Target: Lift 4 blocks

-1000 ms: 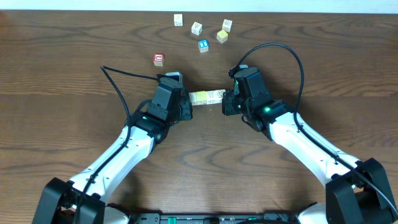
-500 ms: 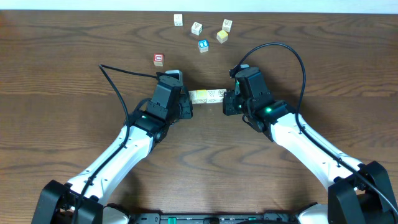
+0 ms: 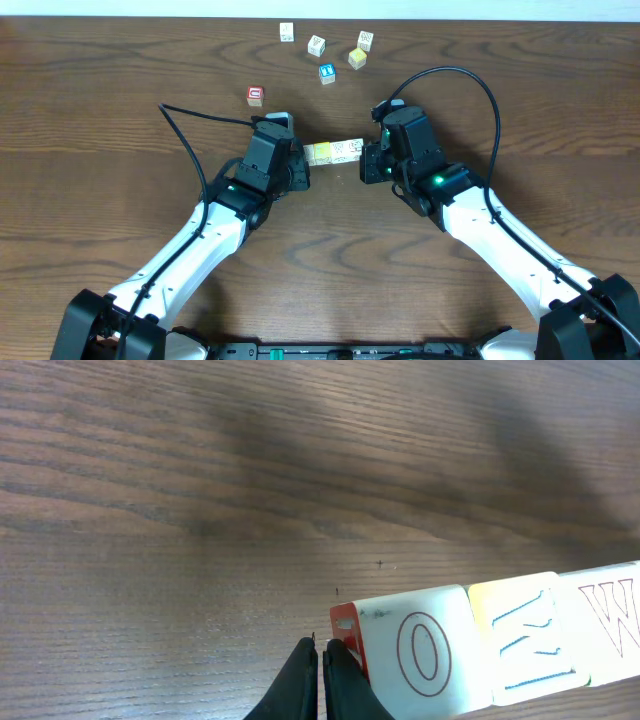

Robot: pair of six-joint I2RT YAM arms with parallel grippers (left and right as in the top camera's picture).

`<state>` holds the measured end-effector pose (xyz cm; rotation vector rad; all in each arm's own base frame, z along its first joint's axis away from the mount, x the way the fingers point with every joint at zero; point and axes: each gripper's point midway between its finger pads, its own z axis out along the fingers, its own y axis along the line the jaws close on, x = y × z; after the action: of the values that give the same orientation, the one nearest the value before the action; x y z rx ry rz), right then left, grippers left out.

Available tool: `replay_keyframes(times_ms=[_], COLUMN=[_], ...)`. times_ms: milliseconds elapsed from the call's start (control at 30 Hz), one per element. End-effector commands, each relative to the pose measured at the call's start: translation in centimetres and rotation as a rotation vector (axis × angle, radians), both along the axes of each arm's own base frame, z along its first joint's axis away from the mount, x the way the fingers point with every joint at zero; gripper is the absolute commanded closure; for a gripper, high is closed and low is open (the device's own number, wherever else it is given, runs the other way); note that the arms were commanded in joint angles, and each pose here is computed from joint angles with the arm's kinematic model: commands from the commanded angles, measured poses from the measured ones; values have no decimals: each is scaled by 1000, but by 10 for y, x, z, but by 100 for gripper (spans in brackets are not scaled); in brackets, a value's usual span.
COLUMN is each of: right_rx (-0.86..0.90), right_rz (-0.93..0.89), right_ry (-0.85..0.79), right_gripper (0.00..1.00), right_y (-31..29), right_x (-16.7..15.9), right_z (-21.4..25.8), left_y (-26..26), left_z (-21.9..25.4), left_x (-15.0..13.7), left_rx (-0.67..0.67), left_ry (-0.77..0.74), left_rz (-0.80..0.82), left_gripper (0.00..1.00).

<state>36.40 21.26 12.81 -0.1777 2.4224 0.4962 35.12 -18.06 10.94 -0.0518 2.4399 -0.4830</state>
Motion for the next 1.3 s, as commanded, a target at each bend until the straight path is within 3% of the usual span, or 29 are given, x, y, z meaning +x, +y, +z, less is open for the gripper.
replay_keyframes(times_ms=[0,1267], right_rx=[182,178], right_rz=[257,253], right_ry=[36,32], right_gripper=[99,99], right_y=[64,63], right_x=[-35,-35], right_z=[28,29], left_y=[-57,-54], left_z=[48,63], left_x=[-9,-11], left_rx=[-183,-181], left_ry=[-49,-83], left_rz=[-189,-179], left_gripper=[93,93])
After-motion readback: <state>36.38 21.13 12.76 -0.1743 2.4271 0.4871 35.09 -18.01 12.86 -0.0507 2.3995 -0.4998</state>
